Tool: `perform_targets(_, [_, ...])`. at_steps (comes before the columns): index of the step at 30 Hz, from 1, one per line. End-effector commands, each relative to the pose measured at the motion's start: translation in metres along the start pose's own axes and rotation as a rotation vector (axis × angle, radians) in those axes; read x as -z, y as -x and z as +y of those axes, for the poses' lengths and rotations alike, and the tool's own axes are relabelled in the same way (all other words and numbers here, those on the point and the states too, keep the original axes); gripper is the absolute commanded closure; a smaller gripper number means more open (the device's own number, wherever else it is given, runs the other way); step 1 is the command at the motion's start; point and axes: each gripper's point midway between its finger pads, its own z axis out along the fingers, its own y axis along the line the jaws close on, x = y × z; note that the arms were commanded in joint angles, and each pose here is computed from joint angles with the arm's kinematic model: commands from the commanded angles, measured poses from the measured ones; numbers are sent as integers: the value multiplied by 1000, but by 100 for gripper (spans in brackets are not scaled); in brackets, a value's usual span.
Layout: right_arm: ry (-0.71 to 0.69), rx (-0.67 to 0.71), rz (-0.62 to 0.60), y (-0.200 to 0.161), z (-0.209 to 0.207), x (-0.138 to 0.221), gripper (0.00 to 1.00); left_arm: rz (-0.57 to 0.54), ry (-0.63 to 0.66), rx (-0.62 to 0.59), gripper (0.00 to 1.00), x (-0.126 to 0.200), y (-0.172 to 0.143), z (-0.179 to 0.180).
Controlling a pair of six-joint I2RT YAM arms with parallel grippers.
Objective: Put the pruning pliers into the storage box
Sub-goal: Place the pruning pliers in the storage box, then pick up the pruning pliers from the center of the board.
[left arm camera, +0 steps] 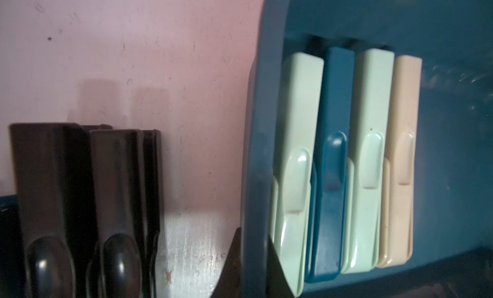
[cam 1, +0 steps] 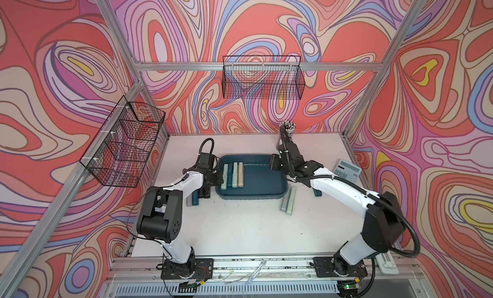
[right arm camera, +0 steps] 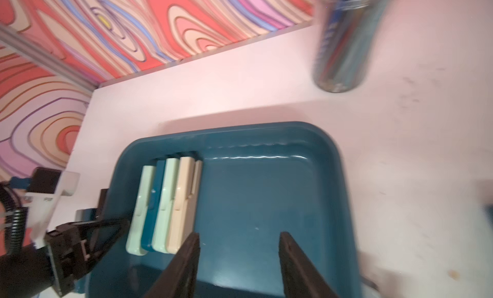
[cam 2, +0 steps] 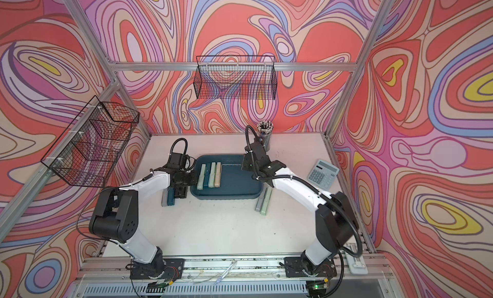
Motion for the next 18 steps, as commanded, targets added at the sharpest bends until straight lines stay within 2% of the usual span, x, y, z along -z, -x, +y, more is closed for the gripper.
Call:
perform_targets(1, [-179,-18,74,-41,-53,18,47,-120,-53,-15,100,25,31,-17])
perform_targets(8, [-255,-87,209,-119,-108,43,42,-115,-47,-16,100,23,31,-15])
perform_targets(11, [-210,-73,254,-139,-105,43,37,-109,-46,-15,100,20,29,-15])
perform_targets(18, [-202,33,372,-179,-103,29,31,-107,-44,-14,100,20,30,-15])
